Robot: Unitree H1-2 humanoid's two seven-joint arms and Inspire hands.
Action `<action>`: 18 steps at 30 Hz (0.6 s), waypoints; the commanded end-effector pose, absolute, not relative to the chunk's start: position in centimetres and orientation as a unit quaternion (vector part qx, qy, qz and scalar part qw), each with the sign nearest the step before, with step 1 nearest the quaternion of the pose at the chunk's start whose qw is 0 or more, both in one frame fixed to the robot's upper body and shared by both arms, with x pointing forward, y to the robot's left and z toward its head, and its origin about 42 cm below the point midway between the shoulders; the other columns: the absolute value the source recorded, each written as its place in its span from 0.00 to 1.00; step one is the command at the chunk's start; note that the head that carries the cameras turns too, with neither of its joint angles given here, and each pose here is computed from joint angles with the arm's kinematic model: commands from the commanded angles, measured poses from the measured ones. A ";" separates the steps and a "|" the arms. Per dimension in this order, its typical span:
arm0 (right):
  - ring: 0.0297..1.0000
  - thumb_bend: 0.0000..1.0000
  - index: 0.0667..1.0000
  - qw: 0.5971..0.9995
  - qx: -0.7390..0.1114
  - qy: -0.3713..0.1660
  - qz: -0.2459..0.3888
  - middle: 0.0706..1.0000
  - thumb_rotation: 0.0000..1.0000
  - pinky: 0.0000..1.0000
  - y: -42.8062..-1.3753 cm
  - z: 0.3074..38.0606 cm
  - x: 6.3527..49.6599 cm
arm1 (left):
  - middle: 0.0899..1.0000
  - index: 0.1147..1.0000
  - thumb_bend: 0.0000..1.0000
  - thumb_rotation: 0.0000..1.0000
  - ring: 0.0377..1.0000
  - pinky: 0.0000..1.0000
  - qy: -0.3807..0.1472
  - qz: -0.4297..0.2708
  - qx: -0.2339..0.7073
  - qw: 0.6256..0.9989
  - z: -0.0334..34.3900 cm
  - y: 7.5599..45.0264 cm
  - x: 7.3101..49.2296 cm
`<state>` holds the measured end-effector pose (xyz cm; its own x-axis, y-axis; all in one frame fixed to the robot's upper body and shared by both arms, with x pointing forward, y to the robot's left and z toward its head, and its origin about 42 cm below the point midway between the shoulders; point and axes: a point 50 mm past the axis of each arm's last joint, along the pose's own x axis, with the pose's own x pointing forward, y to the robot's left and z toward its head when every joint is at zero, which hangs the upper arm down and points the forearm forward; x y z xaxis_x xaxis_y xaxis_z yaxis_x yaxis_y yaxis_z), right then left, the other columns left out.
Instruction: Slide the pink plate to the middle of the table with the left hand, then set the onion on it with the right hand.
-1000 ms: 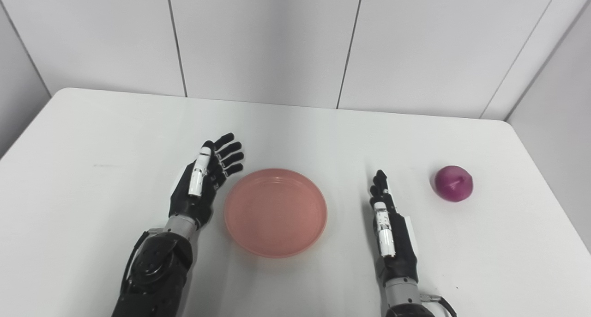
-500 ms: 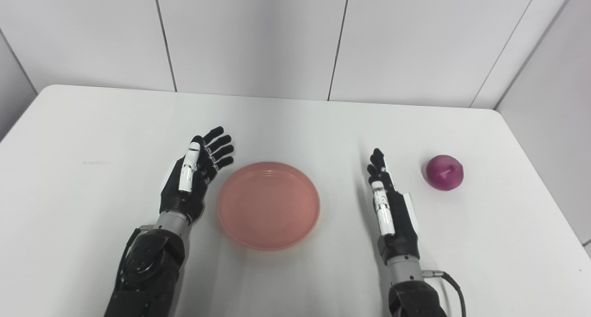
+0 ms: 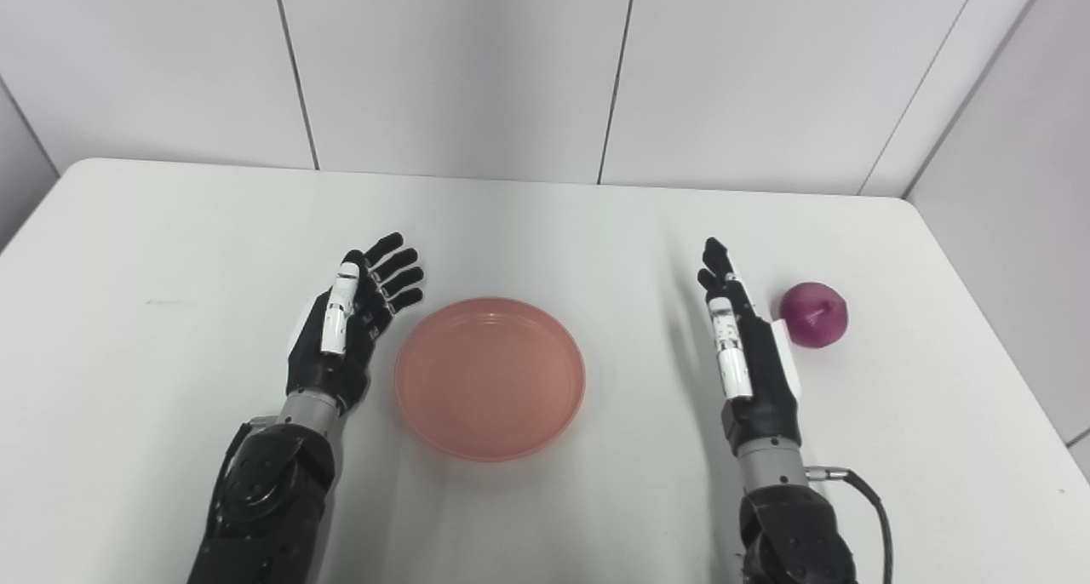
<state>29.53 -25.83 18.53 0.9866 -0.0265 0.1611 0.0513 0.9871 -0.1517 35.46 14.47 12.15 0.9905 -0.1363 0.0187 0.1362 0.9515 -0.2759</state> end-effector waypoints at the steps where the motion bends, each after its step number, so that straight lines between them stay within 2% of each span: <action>1: 0.94 0.21 0.95 0.989 -0.087 -0.117 -0.021 0.95 1.00 0.96 -26.0 20.7 30.2 | 0.80 0.77 0.38 1.00 0.81 0.80 0.002 -0.074 -0.141 0.987 12.5 14.1 35.5; 10: 0.93 0.22 0.95 0.983 -0.117 -0.142 -0.026 0.94 1.00 0.93 -27.6 21.6 31.2 | 0.80 0.77 0.38 1.00 0.81 0.80 0.002 -0.078 -0.139 0.987 12.3 14.3 35.4; 12: 0.92 0.23 0.94 0.981 -0.128 -0.144 -0.031 0.94 1.00 0.90 -28.2 21.7 31.5 | 0.80 0.77 0.39 1.00 0.81 0.80 0.002 -0.079 -0.139 0.987 12.1 14.5 35.4; 18: 0.92 0.29 0.94 0.980 -0.136 -0.133 -0.049 0.93 0.99 0.94 -29.7 22.1 31.9 | 0.81 0.78 0.38 1.00 0.81 0.80 0.003 -0.081 -0.134 0.988 11.8 14.8 35.4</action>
<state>31.23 -29.48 20.22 0.9774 -0.0674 0.2001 0.1155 0.9640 -0.2394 35.47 14.72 12.09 0.9881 -0.1521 0.0214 0.1523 0.9514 -0.2676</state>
